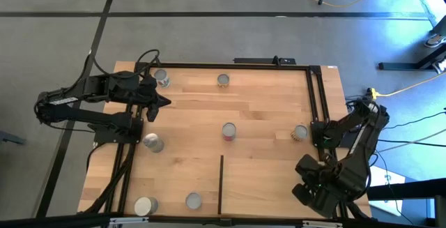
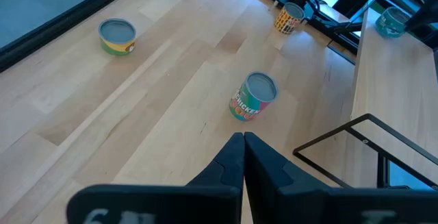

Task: Pick and place cans onto a shelf
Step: Put the canned tuna on the shelf

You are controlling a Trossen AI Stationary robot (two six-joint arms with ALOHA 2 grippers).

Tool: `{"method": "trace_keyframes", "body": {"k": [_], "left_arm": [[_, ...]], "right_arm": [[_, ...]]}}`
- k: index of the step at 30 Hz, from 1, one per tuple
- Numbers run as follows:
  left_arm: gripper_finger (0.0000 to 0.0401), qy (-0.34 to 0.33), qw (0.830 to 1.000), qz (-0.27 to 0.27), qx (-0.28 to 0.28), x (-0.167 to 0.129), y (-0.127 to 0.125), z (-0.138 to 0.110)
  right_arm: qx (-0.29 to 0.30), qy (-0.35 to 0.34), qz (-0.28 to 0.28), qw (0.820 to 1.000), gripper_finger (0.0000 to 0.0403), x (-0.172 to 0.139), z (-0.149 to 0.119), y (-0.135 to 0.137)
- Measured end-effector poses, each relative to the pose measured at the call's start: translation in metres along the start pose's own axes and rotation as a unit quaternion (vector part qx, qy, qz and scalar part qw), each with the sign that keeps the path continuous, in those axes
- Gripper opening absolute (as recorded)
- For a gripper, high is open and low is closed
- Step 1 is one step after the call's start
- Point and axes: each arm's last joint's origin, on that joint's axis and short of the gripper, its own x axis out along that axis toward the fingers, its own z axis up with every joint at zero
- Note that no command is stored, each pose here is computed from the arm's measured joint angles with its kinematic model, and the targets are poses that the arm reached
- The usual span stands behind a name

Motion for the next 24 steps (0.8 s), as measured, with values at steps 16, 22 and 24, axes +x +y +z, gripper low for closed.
{"method": "trace_keyframes", "body": {"k": [16, 22, 24], "left_arm": [[0.0, 0.0, 1.0, 0.0, 0.002, 0.0001, 0.0, 0.0], [0.0, 0.0, 1.0, 0.0, 0.001, 0.0, 0.0, 0.0], [0.0, 0.0, 1.0, 0.0, 0.001, 0.0, 0.0, 0.0]], "right_arm": [[0.058, 0.022, -0.041, 0.997, 0.0007, 0.0109, -0.0055, 0.0062], [0.05, 0.035, -0.041, 0.997, 0.0027, 0.0111, -0.0052, 0.0069], [0.049, 0.037, -0.041, 0.997, 0.0037, 0.0112, -0.0052, 0.0071]]}}
